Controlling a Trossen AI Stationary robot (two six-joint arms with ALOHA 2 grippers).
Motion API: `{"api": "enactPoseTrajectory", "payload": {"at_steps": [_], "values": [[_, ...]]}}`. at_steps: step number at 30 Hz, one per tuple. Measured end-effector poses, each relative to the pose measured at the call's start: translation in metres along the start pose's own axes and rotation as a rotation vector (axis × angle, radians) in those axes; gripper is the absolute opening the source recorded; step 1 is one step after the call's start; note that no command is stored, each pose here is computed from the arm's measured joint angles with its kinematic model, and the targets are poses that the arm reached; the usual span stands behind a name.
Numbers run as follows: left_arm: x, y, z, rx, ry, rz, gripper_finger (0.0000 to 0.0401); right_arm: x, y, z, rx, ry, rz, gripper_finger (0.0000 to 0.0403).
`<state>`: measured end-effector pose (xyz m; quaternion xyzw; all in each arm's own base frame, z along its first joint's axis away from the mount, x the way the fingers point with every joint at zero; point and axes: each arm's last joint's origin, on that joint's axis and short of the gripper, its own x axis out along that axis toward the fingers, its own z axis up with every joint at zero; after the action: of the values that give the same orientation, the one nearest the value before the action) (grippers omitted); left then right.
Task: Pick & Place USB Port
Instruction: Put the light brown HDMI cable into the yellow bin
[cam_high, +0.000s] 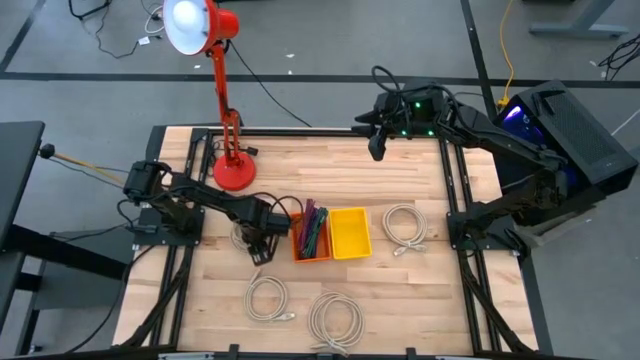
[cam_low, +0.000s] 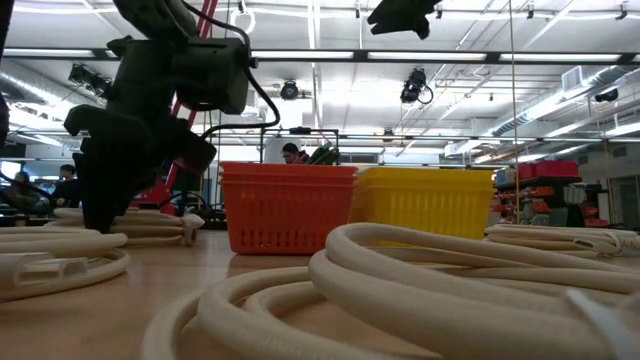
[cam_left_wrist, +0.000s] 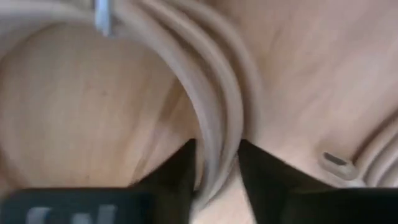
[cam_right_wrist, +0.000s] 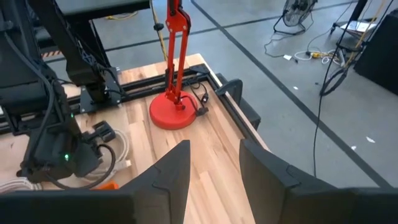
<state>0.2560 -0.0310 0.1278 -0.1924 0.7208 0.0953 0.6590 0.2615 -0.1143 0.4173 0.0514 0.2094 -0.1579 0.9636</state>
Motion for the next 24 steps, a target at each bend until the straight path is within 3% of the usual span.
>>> {"api": "enactPoseTrajectory", "payload": {"at_steps": [2,3,8,12,17,24], "values": [[0.000,-0.001,0.001,0.007,-0.006,-0.015,0.0040,0.000,0.000,0.001,-0.001,-0.014,0.000,0.0142],[-0.001,-0.001,0.002,0.002,-0.011,-0.010,0.0024,0.000,0.000,0.002,-0.002,-0.017,0.000,0.0142],[-0.009,0.000,0.003,-0.002,-0.035,0.064,0.0018,0.000,0.000,0.002,-0.002,-0.020,0.000,0.0142],[-0.035,0.003,-0.004,-0.033,-0.046,0.170,0.0017,0.000,0.000,-0.002,0.001,0.016,0.000,0.0142],[-0.097,0.004,-0.015,-0.140,-0.228,0.217,0.0017,0.000,0.000,-0.007,0.007,0.077,0.003,0.0142],[-0.203,0.012,-0.043,-0.361,-0.736,0.185,0.0017,0.000,0.003,-0.008,0.011,0.083,0.086,0.0142]]}}
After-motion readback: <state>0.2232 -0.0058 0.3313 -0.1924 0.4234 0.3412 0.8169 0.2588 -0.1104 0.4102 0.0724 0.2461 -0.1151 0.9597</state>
